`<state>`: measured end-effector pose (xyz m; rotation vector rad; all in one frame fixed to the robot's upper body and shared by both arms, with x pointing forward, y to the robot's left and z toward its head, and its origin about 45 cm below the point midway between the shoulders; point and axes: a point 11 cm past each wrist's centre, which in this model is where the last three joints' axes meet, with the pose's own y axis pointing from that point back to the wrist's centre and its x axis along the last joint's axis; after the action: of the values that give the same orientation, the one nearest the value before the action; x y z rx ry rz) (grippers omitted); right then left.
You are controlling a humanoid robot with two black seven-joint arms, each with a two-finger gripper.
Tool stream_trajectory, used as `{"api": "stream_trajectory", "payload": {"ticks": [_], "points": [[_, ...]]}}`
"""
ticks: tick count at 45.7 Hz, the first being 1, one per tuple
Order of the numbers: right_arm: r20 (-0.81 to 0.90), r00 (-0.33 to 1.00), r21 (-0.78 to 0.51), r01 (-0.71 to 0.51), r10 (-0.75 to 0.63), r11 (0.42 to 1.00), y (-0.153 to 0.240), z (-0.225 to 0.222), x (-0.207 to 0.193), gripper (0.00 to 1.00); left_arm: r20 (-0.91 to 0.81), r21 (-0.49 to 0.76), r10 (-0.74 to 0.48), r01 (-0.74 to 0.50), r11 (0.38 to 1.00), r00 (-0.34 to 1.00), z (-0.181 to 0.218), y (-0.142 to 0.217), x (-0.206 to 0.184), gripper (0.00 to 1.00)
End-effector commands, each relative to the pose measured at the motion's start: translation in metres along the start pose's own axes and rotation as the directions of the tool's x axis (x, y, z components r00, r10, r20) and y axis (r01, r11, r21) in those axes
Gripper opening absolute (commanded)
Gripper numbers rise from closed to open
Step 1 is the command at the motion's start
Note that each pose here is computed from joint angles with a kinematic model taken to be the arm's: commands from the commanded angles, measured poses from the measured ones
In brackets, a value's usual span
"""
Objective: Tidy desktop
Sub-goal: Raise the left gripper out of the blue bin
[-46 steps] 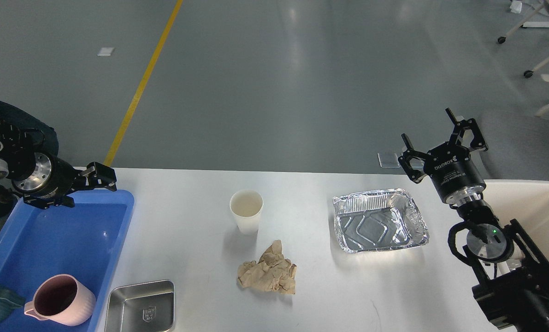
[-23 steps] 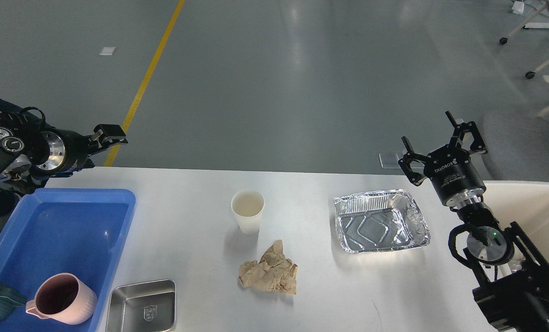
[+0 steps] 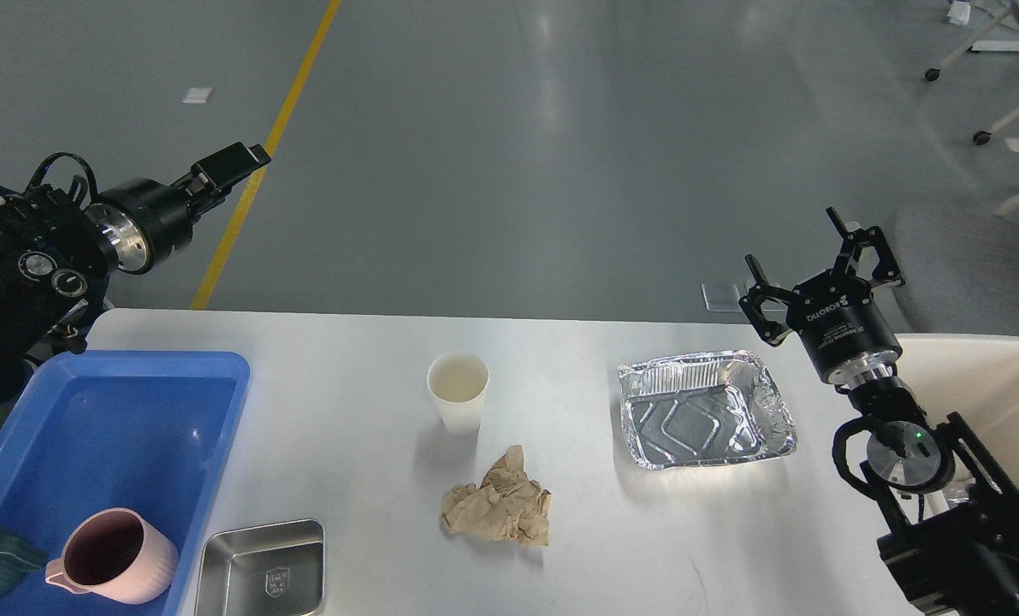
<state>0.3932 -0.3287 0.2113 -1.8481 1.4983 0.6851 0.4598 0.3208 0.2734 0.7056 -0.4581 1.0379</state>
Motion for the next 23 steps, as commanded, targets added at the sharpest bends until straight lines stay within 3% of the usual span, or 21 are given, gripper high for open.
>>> {"api": "stream_trajectory", "payload": {"ticks": [1,6,13,19,23], "points": [[0.001,1.000,0.000,-0.001,0.001,1.000,0.000,0.001,0.000,1.00,-0.036,-0.008,-0.003,0.003,1.000,0.999,-0.003,-0.002,-0.010,0.98],[0.004,1.000,0.002,-0.001,0.001,1.000,0.000,0.001,0.000,1.00,-0.121,0.020,0.022,-0.019,1.000,0.992,-0.025,0.005,-0.021,0.98],[0.004,1.000,0.001,-0.001,0.001,1.000,0.000,0.001,0.000,1.00,-0.147,0.086,-0.045,0.058,0.995,0.988,-0.060,0.022,-0.048,0.98],[0.004,1.000,0.001,-0.001,0.001,1.000,0.000,0.001,0.000,1.00,-0.052,0.102,-0.204,0.208,0.973,0.978,-0.064,0.063,-0.039,0.98],[0.000,1.000,0.002,-0.003,0.003,1.000,0.000,-0.001,0.001,1.00,0.034,0.103,-0.238,0.234,0.967,0.971,-0.052,0.092,-0.024,0.98]]}}
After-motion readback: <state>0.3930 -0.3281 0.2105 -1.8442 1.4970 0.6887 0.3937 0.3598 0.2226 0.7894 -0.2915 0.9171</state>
